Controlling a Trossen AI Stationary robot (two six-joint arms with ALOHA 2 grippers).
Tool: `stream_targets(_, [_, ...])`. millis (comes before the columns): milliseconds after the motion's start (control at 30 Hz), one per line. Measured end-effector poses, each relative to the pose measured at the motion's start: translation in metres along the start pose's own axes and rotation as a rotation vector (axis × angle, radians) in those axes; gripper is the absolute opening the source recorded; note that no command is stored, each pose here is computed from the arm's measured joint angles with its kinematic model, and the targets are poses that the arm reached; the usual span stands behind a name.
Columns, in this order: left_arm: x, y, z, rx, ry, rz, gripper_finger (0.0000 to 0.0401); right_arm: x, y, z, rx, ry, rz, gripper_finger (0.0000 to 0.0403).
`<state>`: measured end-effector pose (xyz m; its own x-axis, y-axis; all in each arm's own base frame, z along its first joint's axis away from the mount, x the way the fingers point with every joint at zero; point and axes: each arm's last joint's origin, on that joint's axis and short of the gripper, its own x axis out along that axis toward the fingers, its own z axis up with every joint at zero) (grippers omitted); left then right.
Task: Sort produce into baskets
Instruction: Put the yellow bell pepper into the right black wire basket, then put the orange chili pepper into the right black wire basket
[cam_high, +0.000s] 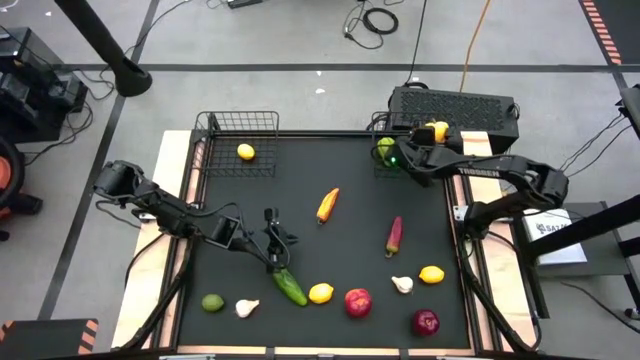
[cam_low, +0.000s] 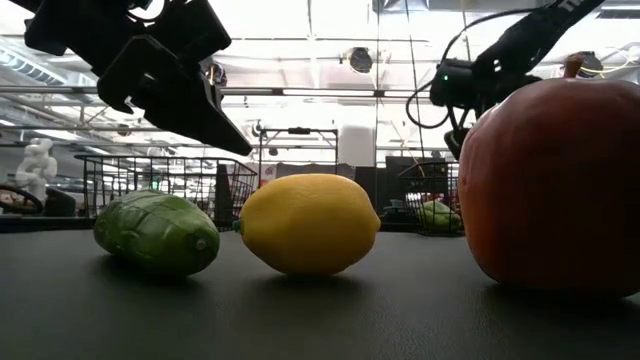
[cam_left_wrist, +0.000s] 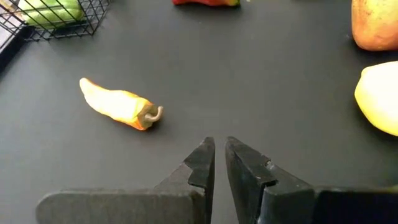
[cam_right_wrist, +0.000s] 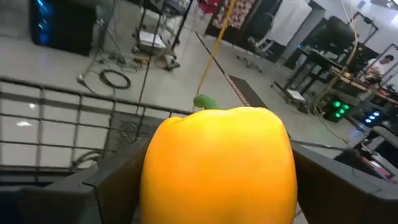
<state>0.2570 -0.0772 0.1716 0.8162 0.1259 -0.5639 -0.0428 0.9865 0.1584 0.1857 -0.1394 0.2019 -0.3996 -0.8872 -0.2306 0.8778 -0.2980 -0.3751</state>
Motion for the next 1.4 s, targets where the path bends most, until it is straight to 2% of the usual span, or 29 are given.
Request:
stream_targets(233, [0.0, -0.001, 0.0, -0.002, 0.001, -0.014, 0.0047, 0.015, 0.006, -0.006, -0.039, 0.033, -0.046, 0.0392])
stream_targets(333, [0.0, -0.001, 0.0, -0.02, 0.005, -0.03, 0.0047, 0.017, 0.006, -0.006, -0.074, 0.036, -0.053, 0.0397])
stream_targets(533, [0.0, -0.001, -0.001, -0.022, 0.01, -0.034, 0.0047, -0.005, -0.001, 0.002, -0.061, -0.003, 0.03, 0.0394])
stream_targets(667, [0.0, -0.001, -0.001, -0.022, 0.01, -0.034, 0.0047, -0.041, -0.011, 0.008, -0.018, -0.027, 0.22, 0.0393])
stream_targets(900, [0.0, 0.0, -0.002, -0.018, 0.023, -0.021, 0.0047, -0.11, -0.034, 0.009, 0.026, -0.01, 0.717, 0.0393])
stream_targets(1033, [-0.005, 0.007, -0.003, -0.062, 0.055, 0.03, 0.0047, -0.143, -0.042, 0.004, 0.031, -0.01, 0.949, 0.0393])
stream_targets(1167, [-0.015, 0.014, 0.0, -0.151, 0.059, 0.038, 0.0048, -0.166, -0.045, -0.003, 0.026, -0.023, 1.076, 0.0393])
stream_targets(1333, [-0.029, 0.02, 0.009, -0.258, -0.005, 0.025, 0.0049, -0.181, -0.041, -0.009, -0.046, -0.072, 1.145, 0.0393])
stream_targets(1400, [-0.029, 0.025, 0.013, -0.314, -0.039, 0.035, 0.0062, -0.184, -0.038, -0.011, -0.09, -0.094, 1.164, 0.0393])
